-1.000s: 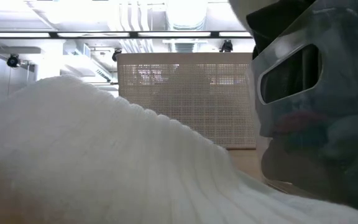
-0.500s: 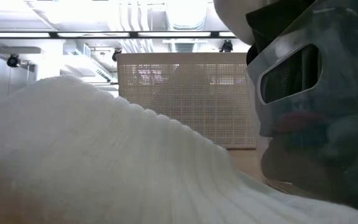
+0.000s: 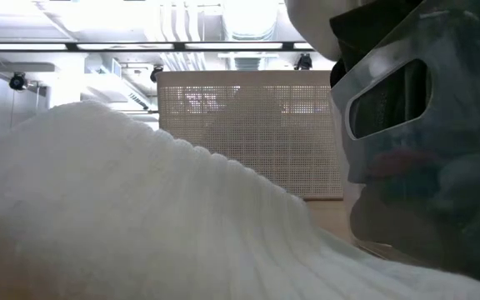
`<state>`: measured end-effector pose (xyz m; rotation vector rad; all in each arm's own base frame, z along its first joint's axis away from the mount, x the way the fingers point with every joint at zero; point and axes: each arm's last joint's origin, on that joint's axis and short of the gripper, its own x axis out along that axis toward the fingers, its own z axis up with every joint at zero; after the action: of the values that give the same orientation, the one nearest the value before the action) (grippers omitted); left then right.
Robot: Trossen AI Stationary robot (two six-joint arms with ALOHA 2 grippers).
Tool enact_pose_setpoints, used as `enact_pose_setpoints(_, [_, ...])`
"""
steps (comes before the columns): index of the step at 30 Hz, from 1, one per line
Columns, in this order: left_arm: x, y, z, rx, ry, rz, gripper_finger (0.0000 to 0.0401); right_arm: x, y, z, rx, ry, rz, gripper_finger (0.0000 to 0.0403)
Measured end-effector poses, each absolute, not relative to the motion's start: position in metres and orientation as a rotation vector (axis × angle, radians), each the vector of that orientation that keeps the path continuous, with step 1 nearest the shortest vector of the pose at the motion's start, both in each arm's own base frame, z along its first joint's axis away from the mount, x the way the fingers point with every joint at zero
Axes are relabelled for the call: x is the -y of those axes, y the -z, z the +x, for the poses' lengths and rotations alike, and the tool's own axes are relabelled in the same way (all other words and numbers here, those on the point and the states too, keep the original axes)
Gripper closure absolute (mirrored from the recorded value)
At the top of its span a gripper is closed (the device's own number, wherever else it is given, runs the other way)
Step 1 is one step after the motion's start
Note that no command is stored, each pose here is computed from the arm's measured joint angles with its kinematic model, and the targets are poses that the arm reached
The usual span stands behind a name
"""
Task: Pick & Place Cloths
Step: Put the black boxer into the right transparent bin
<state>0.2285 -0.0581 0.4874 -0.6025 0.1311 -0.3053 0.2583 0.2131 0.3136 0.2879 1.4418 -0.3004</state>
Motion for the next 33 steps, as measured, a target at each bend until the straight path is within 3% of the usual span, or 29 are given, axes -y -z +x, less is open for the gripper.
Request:
enact_pose_setpoints(10, [0.059,-0.483,0.231,-0.146,0.300,-0.605,0.0185,-0.174,-0.302,0.214,-1.382,0.424,0.354,0.0203])
enact_pose_setpoints(21, [0.059,-0.483,0.231,-0.147,0.297,-0.620,0.0185,-0.125,-0.243,0.155,-1.399,0.698,0.821,0.0193])
enact_pose_setpoints(26, [0.058,-0.483,0.231,-0.143,0.286,-0.619,0.0185,-0.115,-0.218,0.144,-1.393,0.683,0.881,0.0183])
enact_pose_setpoints(33, [0.058,-0.483,0.232,-0.142,0.281,-0.619,0.0185,-0.103,-0.192,0.136,-1.407,0.834,0.897,0.0162])
